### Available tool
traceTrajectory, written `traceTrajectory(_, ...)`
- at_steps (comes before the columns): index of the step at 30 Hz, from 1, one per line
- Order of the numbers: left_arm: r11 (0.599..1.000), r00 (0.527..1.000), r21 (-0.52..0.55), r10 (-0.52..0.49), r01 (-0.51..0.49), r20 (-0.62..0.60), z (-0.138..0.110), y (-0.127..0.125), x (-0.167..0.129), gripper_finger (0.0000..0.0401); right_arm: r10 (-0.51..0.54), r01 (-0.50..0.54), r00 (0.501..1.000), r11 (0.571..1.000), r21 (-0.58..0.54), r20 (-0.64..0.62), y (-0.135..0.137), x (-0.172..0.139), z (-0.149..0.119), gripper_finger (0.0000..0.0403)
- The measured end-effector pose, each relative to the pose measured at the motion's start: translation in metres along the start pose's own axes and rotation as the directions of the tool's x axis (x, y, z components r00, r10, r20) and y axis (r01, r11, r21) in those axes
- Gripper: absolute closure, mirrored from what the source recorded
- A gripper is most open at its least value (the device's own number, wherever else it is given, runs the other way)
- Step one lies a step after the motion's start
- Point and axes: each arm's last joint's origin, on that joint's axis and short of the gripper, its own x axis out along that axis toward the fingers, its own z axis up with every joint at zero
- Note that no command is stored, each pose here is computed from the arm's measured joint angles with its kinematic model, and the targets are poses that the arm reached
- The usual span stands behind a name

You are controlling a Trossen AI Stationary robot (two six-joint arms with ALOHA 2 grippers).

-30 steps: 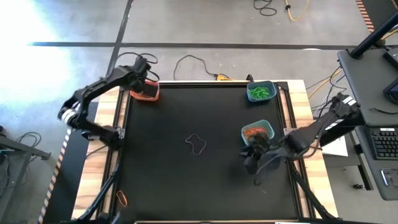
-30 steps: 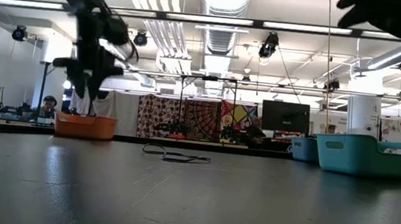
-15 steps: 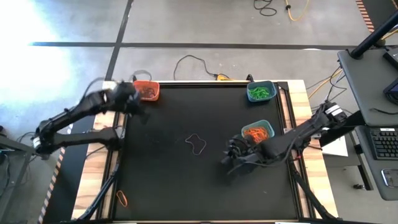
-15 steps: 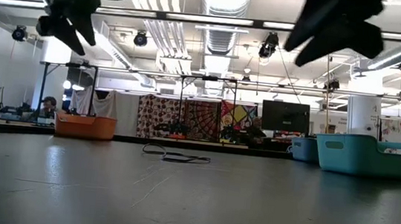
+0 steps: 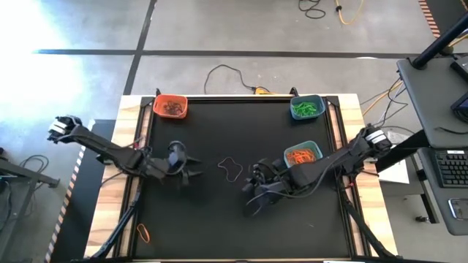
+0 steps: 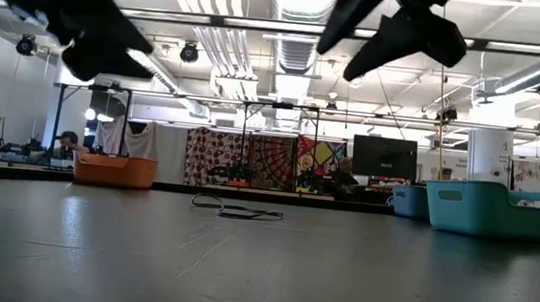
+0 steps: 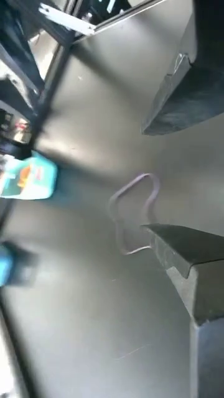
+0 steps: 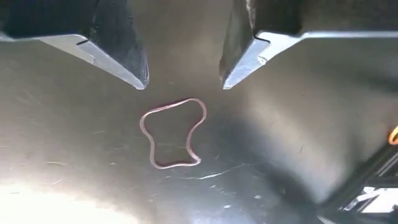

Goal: Sort rubber bands into baskets
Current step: Put the purple rubber band into the orange bin

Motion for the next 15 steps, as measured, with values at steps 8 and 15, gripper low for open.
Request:
traceTrajectory(8, 0.999, 0.993, 0.032, 0.006, -0.002, -0.116, -0.015, -0.008, 0.031, 0.0161, 0.023, -0.028, 0.998, 0.994, -0.105, -0.056, 0.014, 0.008, 0.007, 0.0153)
traceTrajectory(15, 0.982, 0.981, 0.172, -0.039, 0.072, -0.19, -0.022, -0.005, 0.065, 0.0137, -0.02, 0.008, 0.997, 0.985, -0.171, -0.068, 0.006, -0.001, 0.029, 0.0122)
